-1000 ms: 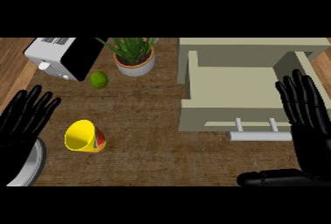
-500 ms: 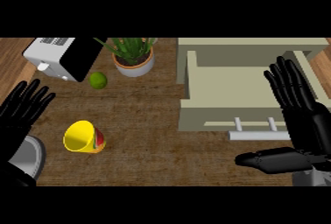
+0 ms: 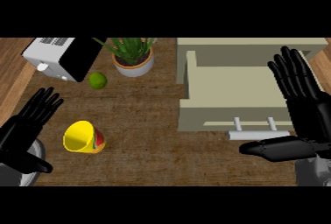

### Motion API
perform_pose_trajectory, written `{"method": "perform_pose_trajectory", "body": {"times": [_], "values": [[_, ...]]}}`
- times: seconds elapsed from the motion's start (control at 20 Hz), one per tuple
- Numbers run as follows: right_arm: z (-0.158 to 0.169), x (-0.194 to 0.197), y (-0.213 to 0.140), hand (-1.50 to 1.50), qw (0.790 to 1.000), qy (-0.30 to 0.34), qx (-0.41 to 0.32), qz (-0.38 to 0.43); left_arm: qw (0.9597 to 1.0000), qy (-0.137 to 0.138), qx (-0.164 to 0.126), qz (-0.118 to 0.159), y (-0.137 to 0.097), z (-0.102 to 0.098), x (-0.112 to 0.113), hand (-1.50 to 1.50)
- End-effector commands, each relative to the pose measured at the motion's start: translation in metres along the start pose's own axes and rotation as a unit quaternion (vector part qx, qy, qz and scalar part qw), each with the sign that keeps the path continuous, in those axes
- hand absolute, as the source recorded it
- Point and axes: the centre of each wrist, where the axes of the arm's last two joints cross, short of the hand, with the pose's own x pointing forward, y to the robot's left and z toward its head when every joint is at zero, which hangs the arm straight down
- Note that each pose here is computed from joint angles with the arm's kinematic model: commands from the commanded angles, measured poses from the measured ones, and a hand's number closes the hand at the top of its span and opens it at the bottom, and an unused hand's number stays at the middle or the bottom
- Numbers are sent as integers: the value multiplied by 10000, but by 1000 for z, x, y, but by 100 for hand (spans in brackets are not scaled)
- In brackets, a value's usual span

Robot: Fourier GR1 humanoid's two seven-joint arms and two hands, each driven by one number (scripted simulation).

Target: Pick up the cup, place it into the drawer and close the drawer

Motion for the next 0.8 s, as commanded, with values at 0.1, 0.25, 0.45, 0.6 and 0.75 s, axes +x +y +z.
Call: {"method": "perform_pose_trajectory", "body": {"times": [0.1,0.25,0.45,0.6,0.75], "values": [[-16,11,8,-150,9999,-92,52,72,9990,297,279,-180,12,18,-47,-150],[-14,16,1,-150,10000,-37,34,-40,9987,427,242,-148,19,37,-71,-150],[-15,7,-9,-150,10000,13,-33,21,9984,435,284,-204,17,1,-86,-150],[-24,21,-14,-150,10000,-49,-63,13,9977,529,323,-286,34,28,-89,-150],[-20,12,-18,-150,10000,-36,3,73,9977,471,325,-357,3,24,-121,-150]]}}
